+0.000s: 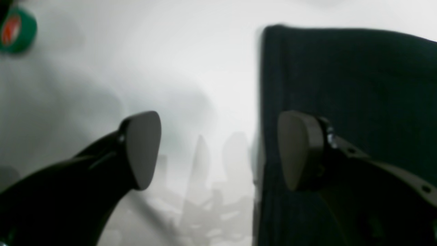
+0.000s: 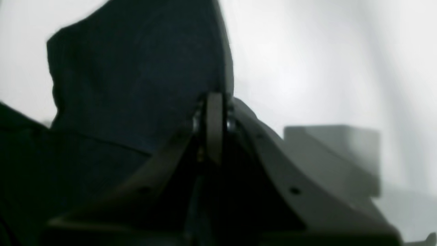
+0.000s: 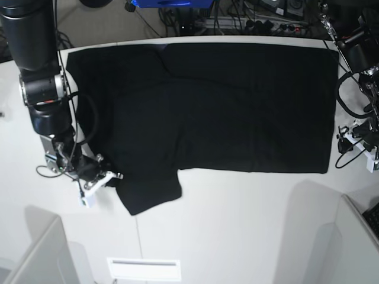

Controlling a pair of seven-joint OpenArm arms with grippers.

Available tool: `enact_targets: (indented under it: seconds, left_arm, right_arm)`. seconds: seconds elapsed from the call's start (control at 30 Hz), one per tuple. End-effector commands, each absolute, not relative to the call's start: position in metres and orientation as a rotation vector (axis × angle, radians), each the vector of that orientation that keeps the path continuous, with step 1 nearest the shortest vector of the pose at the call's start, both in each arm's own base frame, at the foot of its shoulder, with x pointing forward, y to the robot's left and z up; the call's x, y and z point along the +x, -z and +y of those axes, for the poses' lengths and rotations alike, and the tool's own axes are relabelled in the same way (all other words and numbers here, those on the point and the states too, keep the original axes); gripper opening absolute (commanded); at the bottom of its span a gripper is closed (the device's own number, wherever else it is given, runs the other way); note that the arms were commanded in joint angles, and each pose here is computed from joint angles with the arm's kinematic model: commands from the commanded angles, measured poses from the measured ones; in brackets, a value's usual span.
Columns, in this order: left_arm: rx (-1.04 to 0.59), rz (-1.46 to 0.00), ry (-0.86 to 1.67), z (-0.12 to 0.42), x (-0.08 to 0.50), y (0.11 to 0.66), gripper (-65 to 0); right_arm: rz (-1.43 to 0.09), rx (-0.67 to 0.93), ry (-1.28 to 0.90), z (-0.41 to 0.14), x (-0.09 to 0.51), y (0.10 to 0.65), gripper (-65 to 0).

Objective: Fold the T-shirt properly
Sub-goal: 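Move both grippers to the shirt's side edges near the hem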

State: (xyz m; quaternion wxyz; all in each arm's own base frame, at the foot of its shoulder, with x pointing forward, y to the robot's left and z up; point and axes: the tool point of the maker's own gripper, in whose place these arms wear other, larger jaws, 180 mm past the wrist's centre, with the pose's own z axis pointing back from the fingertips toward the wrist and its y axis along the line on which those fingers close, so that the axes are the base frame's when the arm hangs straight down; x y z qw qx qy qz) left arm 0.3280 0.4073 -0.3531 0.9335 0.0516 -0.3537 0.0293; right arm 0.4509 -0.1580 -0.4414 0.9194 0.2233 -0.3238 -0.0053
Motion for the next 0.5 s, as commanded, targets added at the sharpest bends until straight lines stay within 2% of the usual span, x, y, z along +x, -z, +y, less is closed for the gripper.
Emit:
enact_targets:
  seconds: [0.0, 0.23, 0.47]
  left_arm:
    - [0.118, -0.808, -0.056, 0.416, 0.345, 0.328, -13.0]
    - [0.027, -0.814, -0.162, 0.420, 0.363, 0.349, -13.0]
    - [-0.051, -0.793, -0.119, 0.391, 0.390, 0.375, -13.0]
  right_arm:
    - [-0.667, 0.444, -0.010, -0.161, 0.457, 0.434, -65.0]
    - [-0.668, 0.444, -0.015, -0.159, 0.458, 0.434, -65.0]
    - [-0.672, 0.441, -0.015, -0.161, 0.459, 0.432, -65.0]
